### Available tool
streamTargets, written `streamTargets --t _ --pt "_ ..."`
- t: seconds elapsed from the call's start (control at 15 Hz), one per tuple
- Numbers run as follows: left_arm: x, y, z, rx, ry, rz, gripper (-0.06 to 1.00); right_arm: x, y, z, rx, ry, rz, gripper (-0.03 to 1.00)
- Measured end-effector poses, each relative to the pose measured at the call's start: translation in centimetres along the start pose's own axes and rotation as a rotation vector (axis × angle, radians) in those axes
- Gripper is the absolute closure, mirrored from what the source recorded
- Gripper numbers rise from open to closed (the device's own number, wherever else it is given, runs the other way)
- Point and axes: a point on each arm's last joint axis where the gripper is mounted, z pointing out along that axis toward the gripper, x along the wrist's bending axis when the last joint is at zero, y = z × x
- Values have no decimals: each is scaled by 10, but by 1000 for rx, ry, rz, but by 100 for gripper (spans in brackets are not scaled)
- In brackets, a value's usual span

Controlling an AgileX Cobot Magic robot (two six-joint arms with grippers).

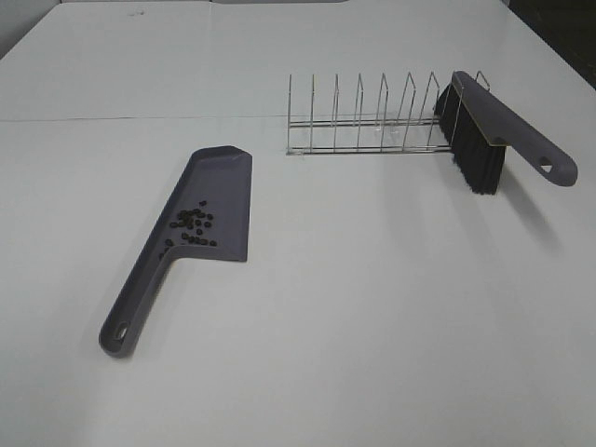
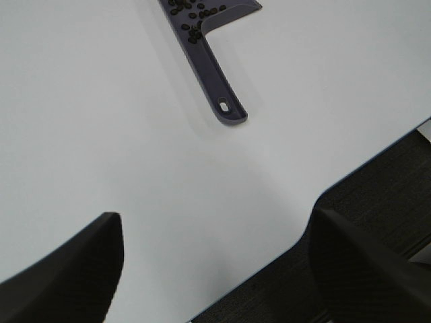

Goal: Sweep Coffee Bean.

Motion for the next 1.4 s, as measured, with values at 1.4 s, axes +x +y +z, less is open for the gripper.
streamTargets --t 1.4 --pt "2 -4 -7 -49 68 -71 25 0 1 0 -8 0 -1 18"
